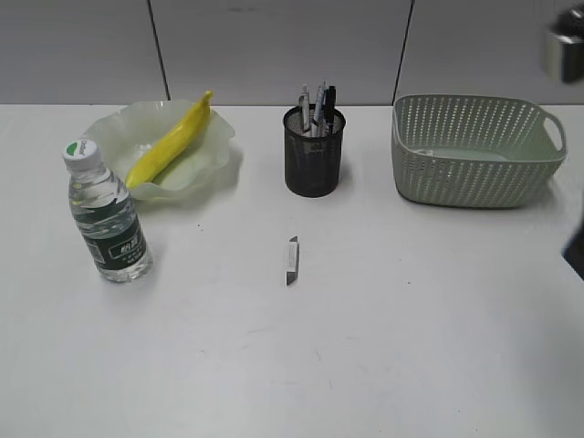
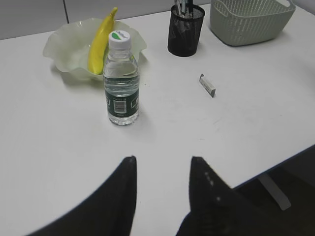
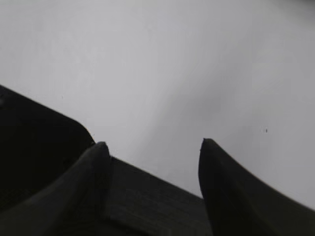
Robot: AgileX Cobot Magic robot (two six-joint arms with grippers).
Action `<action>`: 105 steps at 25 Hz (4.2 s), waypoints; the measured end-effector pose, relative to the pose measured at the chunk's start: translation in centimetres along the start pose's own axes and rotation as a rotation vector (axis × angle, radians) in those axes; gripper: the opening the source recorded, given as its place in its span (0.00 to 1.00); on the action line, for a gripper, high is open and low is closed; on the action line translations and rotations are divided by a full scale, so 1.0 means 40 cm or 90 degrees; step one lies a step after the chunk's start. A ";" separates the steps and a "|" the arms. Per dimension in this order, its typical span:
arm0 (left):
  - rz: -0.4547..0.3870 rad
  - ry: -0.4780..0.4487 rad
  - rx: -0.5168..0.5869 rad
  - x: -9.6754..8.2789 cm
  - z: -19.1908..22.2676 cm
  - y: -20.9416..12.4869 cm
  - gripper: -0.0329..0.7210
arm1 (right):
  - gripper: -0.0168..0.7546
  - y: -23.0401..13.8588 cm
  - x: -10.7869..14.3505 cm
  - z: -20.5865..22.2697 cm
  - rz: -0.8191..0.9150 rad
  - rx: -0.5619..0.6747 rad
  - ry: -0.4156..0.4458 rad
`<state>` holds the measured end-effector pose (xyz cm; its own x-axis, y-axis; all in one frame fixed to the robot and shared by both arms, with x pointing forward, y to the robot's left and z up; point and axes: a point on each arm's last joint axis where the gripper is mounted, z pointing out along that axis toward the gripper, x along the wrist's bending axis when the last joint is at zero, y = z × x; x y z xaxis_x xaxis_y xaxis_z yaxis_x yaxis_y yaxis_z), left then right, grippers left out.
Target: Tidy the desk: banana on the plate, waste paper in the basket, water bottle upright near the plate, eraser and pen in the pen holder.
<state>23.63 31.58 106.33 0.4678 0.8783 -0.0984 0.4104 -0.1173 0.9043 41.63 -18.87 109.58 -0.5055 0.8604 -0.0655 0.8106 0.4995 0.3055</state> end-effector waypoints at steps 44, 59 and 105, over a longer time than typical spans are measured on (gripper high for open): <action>-0.099 -0.006 0.540 -0.294 1.145 0.178 0.47 | 0.61 -0.543 -0.028 -0.071 0.020 -0.528 -0.002; -0.051 0.114 0.675 -0.272 1.275 0.088 0.23 | 0.61 -0.543 -0.028 -0.071 0.019 -0.528 -0.002; -0.098 0.099 0.318 -0.172 1.109 0.566 0.57 | 0.61 -0.543 -0.028 -0.071 0.019 -0.529 -0.002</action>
<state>64.43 2.34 109.05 0.2676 0.9564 -0.1168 0.8043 -0.1550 0.5736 23.73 -30.97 105.72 -0.4848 0.8733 -0.0483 0.3408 0.2395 0.9091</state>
